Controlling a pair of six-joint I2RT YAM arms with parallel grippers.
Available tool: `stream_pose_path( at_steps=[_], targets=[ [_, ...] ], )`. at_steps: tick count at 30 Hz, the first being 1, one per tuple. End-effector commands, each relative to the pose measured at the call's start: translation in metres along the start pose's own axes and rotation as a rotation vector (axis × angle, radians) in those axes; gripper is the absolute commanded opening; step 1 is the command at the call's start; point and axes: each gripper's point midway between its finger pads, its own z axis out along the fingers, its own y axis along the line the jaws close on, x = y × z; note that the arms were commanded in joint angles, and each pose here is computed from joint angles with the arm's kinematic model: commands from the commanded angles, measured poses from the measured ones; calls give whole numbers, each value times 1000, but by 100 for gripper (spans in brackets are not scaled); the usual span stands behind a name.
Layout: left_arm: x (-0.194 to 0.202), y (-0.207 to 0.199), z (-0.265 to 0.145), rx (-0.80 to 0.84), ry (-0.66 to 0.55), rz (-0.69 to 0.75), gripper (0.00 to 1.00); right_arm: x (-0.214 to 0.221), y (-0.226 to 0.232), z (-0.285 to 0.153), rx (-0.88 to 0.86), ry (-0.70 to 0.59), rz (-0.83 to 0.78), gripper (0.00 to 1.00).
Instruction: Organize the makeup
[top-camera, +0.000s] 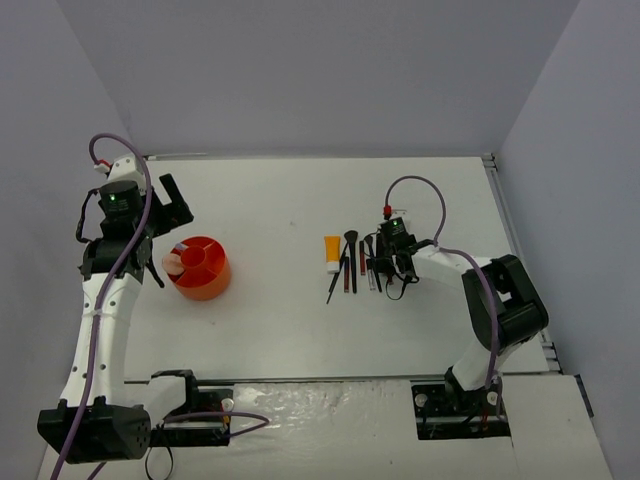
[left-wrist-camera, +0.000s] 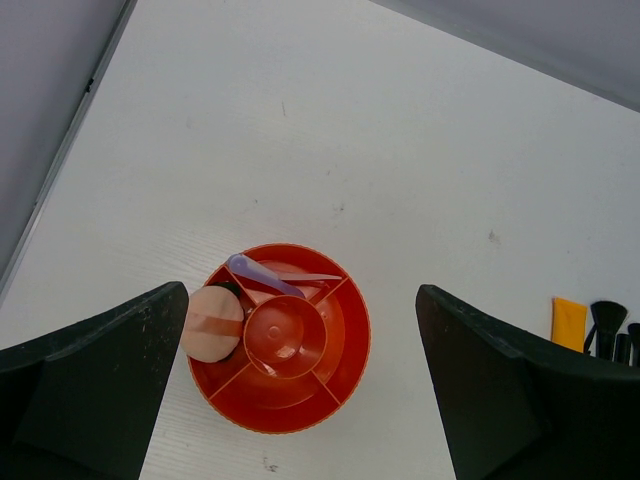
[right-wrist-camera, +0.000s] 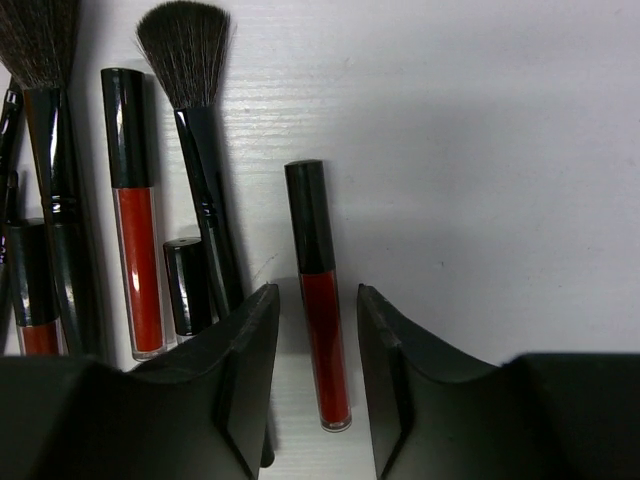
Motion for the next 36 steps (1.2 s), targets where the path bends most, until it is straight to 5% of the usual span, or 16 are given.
stream_pose_path(
  at_steps=[1, 6, 13, 24, 36],
  targets=[
    [-23, -5, -6, 22, -82, 9, 97, -14, 2, -1, 25, -26, 18, 19],
    [-22, -20, -8, 89, -77, 13, 97, -24, 1, -10, 35, -64, 11, 0],
    [-11, -61, -27, 284, -31, -25, 97, -66, 39, -71, -56, -274, -148, 0],
    [28, -198, -98, 784, 63, -79, 97, -89, 165, -232, -797, -732, -354, 0],
    [68, -272, -127, 941, 123, 1, 97, -76, 197, -292, -1074, -870, -405, 0]
  ],
)
